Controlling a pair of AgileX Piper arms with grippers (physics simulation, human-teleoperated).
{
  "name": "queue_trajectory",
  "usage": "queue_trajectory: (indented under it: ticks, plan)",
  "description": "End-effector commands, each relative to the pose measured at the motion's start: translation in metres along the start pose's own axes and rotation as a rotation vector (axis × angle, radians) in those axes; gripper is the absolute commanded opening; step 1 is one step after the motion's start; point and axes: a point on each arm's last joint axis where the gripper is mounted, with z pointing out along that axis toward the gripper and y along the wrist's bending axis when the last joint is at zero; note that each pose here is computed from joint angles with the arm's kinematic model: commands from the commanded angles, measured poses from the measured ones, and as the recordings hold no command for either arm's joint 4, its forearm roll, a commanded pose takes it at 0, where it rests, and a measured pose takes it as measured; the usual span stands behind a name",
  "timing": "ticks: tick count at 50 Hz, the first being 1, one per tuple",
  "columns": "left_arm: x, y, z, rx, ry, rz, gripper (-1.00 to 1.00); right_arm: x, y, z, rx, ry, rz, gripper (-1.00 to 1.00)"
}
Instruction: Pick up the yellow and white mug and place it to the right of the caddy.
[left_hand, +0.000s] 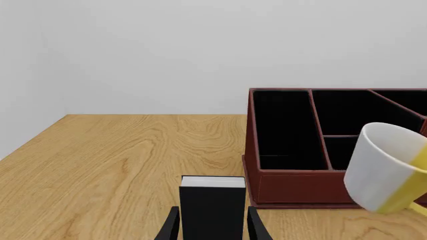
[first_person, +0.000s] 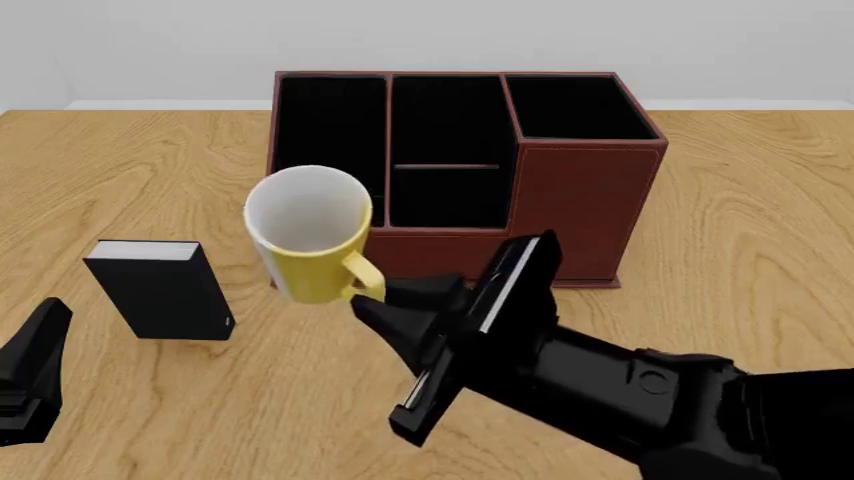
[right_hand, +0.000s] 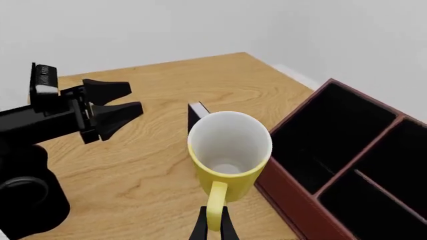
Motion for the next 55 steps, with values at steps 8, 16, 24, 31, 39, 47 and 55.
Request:
queue_trajectory:
  ticks: [8, 16, 24, 31, 39, 47, 55]
  plan:
    - [0.0, 0.0, 0.0, 0.0, 0.0, 0.0, 1.0, -0.023, -0.005, -0.02, 0.014, -0.034, 0.015, -1.0]
    - [0.0, 0.0, 0.0, 0.0, 0.0, 0.0, 1.0, -0.028, -0.006, -0.028, 0.02, -0.042, 0.02, -1.0]
    - [0.0, 0.0, 0.0, 0.0, 0.0, 0.0, 1.0, -0.033, -0.009, -0.035, 0.029, -0.053, 0.019, -1.0]
    - [0.0, 0.0, 0.0, 0.0, 0.0, 0.0, 1.0, -0.032, -0.009, -0.036, 0.03, -0.05, 0.018, -1.0]
    - [0.0, 0.0, 0.0, 0.0, 0.0, 0.0, 1.0, -0.037, -0.009, -0.04, 0.028, -0.058, 0.024, -1.0]
    - [0.0, 0.0, 0.0, 0.0, 0.0, 0.0, 1.0, -0.041, -0.011, -0.049, 0.042, -0.066, 0.02, -1.0]
    - [0.0, 0.0, 0.0, 0.0, 0.0, 0.0, 1.0, -0.044, -0.014, -0.055, 0.053, -0.073, 0.021, -1.0]
